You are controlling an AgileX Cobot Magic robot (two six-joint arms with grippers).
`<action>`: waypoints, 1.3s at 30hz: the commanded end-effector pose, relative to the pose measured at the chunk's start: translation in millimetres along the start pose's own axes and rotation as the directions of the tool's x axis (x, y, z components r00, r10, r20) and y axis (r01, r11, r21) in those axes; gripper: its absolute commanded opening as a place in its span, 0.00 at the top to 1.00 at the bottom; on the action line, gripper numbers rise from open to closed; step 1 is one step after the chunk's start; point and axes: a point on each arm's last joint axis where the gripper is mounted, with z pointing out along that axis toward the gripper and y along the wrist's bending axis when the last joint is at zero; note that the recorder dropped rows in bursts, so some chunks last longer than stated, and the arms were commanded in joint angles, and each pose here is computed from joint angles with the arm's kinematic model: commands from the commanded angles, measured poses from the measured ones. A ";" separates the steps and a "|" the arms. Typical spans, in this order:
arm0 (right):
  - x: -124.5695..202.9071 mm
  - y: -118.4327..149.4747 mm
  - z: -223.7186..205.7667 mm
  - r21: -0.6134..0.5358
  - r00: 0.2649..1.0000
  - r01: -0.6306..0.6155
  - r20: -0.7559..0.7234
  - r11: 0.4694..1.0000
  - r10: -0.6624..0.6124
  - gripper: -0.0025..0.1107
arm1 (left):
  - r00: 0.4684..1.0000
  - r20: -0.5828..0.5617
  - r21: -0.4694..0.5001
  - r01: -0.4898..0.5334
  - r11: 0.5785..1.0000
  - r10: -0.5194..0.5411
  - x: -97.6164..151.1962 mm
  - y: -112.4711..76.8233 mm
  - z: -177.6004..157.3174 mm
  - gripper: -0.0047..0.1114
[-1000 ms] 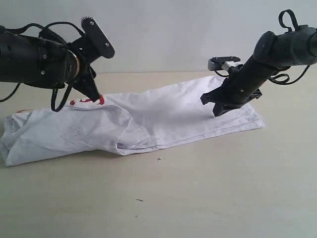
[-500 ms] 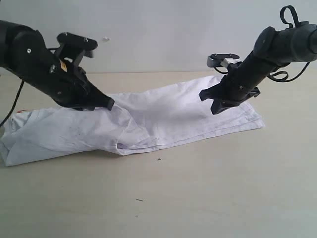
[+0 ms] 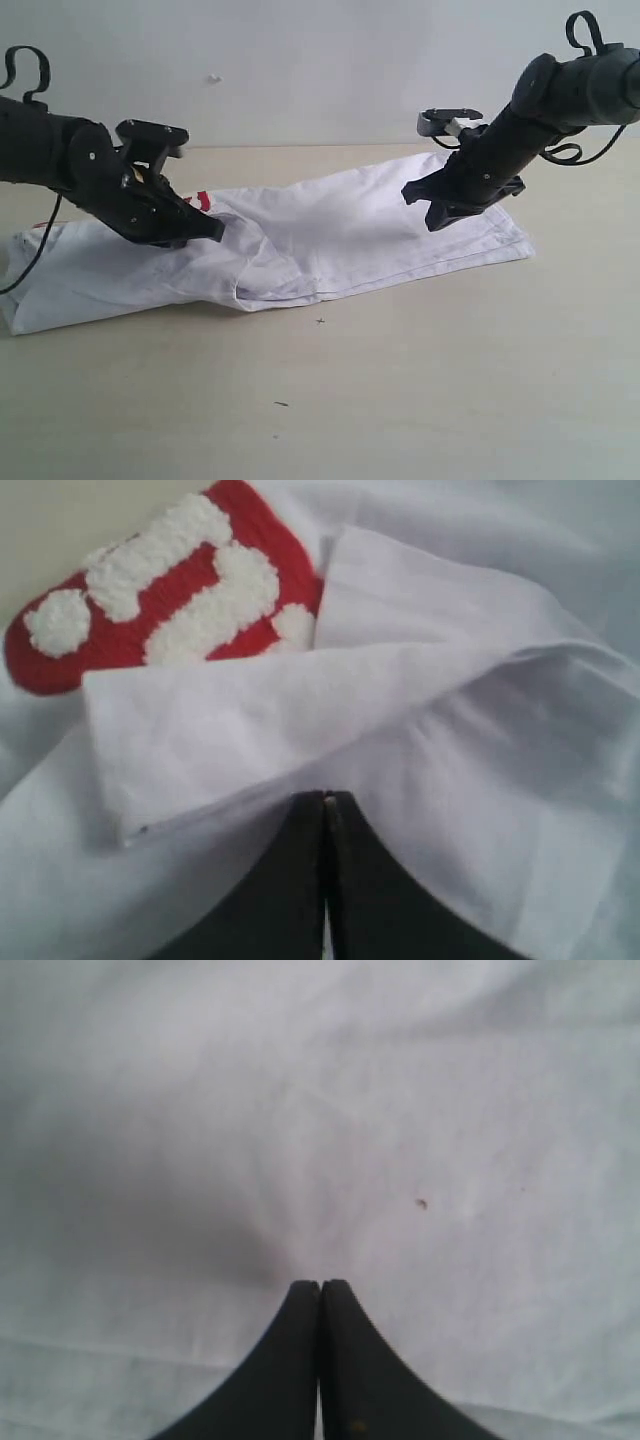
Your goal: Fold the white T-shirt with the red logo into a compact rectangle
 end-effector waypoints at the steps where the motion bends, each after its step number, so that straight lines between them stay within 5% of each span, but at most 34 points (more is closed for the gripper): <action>1: -3.6 -1.6 -4.4 0.005 1.000 0.013 0.023 1.000 -0.013 0.98 | 0.997 0.078 0.000 0.012 1.000 -0.012 -20.6 2.2 1.1 0.96; 19: -3.6 -1.6 -4.3 0.005 1.000 0.013 0.022 1.000 -0.013 0.98 | 0.984 0.181 0.000 -0.002 1.000 0.001 -53.9 0.5 -28.1 0.96; 25: -1.6 -0.6 -4.3 -0.006 1.000 0.013 0.000 1.000 -0.013 0.98 | 0.948 0.091 0.035 -0.308 0.951 0.304 -18.6 -44.4 -2.3 0.96; 30: 0.8 0.5 -4.4 -0.019 1.000 0.012 -0.026 1.000 -0.013 0.98 | 0.964 0.186 0.035 -0.201 0.979 0.191 -19.6 -51.0 15.8 0.96; 39: -1.1 -0.4 -4.3 -0.009 1.000 0.013 -0.005 1.000 -0.013 0.98 | 0.972 0.122 0.043 -0.210 0.977 0.203 -6.8 -52.1 34.0 0.96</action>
